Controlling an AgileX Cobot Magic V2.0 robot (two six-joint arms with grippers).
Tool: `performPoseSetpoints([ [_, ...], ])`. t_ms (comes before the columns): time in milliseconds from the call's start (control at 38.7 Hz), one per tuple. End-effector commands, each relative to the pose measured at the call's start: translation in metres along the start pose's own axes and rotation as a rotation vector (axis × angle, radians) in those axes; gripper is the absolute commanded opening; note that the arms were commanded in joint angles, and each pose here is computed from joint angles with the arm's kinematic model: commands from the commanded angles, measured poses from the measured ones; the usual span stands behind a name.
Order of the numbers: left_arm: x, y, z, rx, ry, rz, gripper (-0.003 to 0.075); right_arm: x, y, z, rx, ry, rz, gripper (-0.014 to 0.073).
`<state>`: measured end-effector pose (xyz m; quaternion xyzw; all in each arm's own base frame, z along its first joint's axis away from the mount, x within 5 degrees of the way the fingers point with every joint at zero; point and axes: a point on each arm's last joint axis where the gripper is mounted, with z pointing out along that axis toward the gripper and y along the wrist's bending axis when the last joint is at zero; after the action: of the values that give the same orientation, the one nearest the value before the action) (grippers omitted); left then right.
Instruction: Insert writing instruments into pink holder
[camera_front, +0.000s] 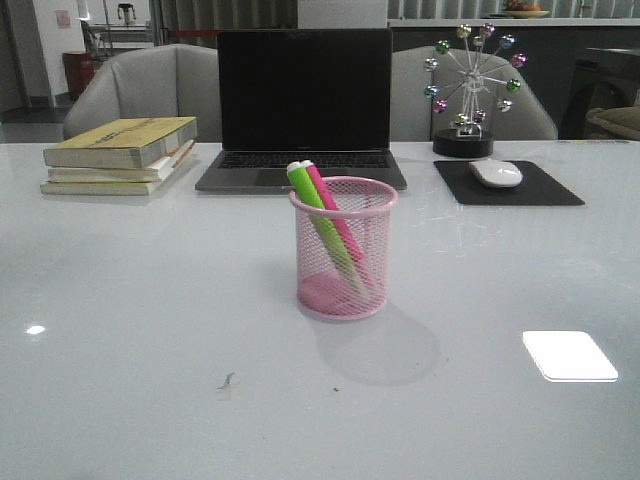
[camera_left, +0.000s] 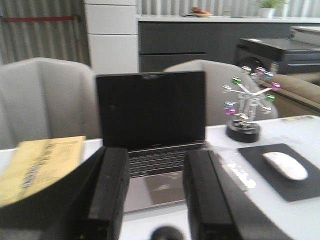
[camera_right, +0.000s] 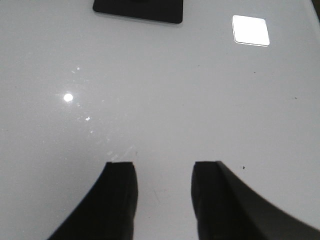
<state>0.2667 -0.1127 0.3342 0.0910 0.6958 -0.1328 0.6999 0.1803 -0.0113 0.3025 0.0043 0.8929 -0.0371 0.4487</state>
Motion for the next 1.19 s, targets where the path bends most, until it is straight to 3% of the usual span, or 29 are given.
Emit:
performPoseSetpoints([
  [0,-0.026,0.017,-0.034,-0.041,-0.106,0.026,0.0341,-0.014,-0.002,-0.008,0.013,-0.100,-0.017,0.0393],
  [207,-0.023,0.041,-0.093,-0.126,-0.073,0.067,0.0341,-0.014,-0.002,-0.008,0.013,-0.100,-0.017,0.0393],
  [492,-0.015,0.055,-0.152,-0.234,-0.041,0.101,0.0341,-0.014,-0.002,-0.008,0.013,-0.100,-0.017,0.0366],
  [1009,-0.012,0.054,-0.163,-0.240,-0.030,0.100,0.0340,-0.019,-0.002,-0.007,0.012,-0.149,-0.017,0.0365],
  [1087,-0.011,0.054,-0.163,-0.240,-0.029,0.100,0.0340,-0.018,-0.002,-0.007,0.012,-0.146,-0.017,0.0330],
  [1164,-0.011,0.054,-0.163,-0.240,-0.029,0.100,0.0340,-0.017,-0.002,-0.007,0.012,-0.132,-0.016,0.0240],
])
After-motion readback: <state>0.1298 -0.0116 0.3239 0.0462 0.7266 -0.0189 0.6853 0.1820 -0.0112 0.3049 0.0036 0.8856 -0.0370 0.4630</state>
